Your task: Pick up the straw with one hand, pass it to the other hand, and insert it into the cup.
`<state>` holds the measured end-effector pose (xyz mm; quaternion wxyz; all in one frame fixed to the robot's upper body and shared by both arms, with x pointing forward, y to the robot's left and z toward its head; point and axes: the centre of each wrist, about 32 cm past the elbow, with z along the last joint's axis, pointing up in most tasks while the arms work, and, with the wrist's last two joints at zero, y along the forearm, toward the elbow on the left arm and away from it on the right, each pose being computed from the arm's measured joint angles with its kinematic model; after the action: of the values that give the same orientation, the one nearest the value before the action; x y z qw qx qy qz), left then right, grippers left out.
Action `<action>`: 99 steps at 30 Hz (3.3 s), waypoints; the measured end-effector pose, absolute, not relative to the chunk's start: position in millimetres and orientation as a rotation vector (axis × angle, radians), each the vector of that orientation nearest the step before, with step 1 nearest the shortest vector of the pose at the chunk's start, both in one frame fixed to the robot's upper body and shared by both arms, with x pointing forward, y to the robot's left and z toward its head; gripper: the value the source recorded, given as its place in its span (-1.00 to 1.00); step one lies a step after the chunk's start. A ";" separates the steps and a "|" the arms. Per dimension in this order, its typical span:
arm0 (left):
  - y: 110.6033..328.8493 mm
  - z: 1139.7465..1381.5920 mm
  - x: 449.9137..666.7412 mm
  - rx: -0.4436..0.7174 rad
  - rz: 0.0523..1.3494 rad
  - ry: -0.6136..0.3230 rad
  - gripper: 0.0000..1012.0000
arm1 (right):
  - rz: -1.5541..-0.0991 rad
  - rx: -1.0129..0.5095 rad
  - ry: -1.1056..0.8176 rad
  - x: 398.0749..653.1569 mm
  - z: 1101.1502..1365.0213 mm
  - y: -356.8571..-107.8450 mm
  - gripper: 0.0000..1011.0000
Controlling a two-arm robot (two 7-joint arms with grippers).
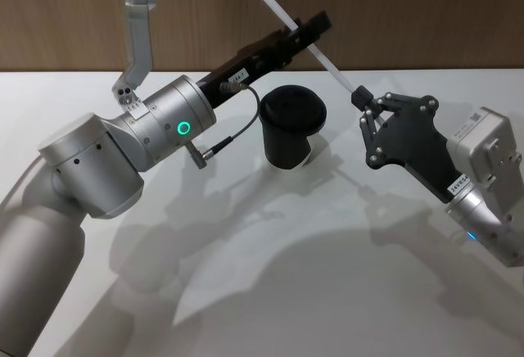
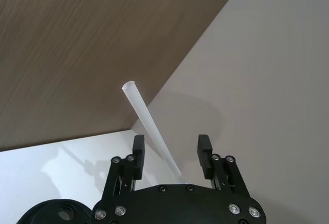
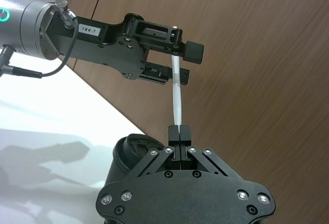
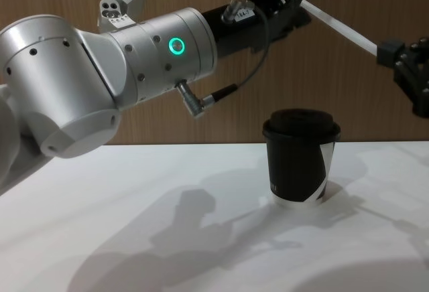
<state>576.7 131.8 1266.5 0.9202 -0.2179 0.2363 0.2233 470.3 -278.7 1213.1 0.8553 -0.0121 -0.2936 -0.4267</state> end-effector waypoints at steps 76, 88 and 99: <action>132.8 1272.6 575.1 -0.411 0.537 0.386 -0.97 | -0.897 -0.025 -0.617 470.3 1213.1 -278.7 0.98; 135.4 1283.1 572.1 -0.407 0.605 0.251 -0.97 | -0.897 -0.025 -0.617 470.3 1213.1 -278.7 0.98; 138.8 1292.8 568.3 -0.387 0.633 0.132 -0.97 | -0.897 -0.025 -0.617 470.3 1213.1 -278.7 0.98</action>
<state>568.3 138.8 1292.8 0.9298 -0.1888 0.0644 0.3092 470.3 -278.7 1213.1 0.8554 -0.0121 -0.2936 -0.4266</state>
